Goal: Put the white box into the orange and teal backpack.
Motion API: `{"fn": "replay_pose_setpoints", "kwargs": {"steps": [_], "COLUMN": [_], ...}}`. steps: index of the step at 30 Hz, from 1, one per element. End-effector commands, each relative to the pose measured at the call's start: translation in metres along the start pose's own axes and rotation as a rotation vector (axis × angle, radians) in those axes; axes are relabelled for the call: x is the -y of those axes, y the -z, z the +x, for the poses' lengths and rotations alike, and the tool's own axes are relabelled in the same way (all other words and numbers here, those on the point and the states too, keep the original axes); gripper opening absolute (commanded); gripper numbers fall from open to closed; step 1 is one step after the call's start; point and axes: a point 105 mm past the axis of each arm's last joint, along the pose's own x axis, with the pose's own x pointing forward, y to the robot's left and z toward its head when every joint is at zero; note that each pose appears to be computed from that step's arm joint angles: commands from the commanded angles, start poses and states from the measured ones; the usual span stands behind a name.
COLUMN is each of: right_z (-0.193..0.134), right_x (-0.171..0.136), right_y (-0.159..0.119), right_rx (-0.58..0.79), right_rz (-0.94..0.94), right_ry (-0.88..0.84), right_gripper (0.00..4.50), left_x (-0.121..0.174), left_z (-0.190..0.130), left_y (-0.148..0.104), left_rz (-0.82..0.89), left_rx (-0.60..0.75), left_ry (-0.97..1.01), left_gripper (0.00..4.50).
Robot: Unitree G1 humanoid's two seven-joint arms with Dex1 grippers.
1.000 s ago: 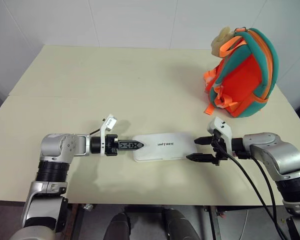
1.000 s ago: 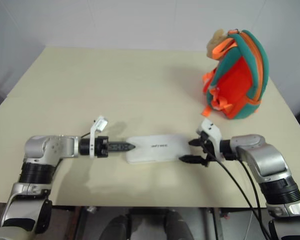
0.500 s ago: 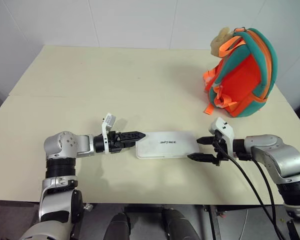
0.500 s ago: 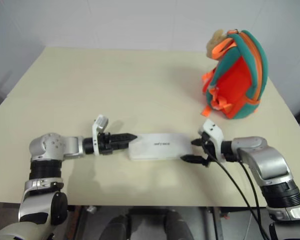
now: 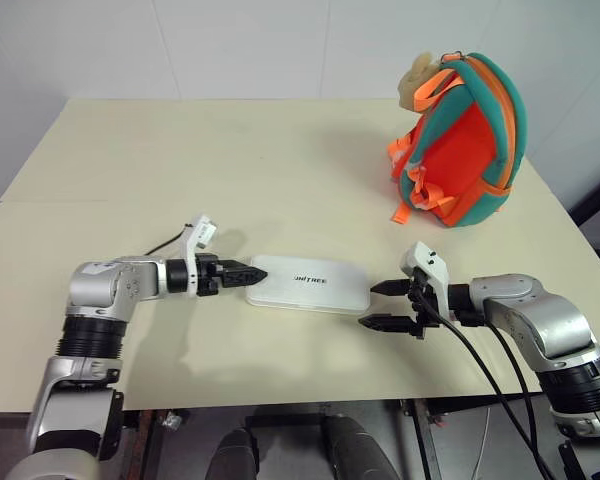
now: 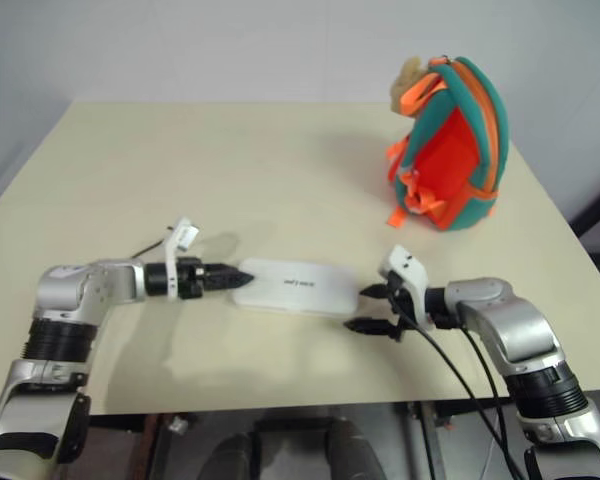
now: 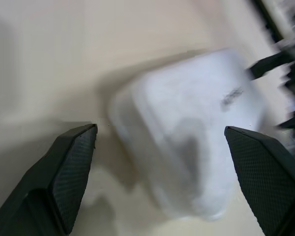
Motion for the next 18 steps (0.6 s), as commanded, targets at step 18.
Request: {"fn": "replay_pose_setpoints", "kwargs": {"steps": [18], "right_z": [0.002], "right_x": [-0.004], "right_y": [-0.008], "right_rx": [0.037], "right_rz": [-0.036], "right_ry": [-0.018], "right_gripper": [4.5], "left_x": [0.035], "left_z": [-0.006], "left_y": [0.008], "left_rz": [-0.372], "left_rx": [-0.082], "left_ry": [0.27], "left_gripper": [4.44]}}
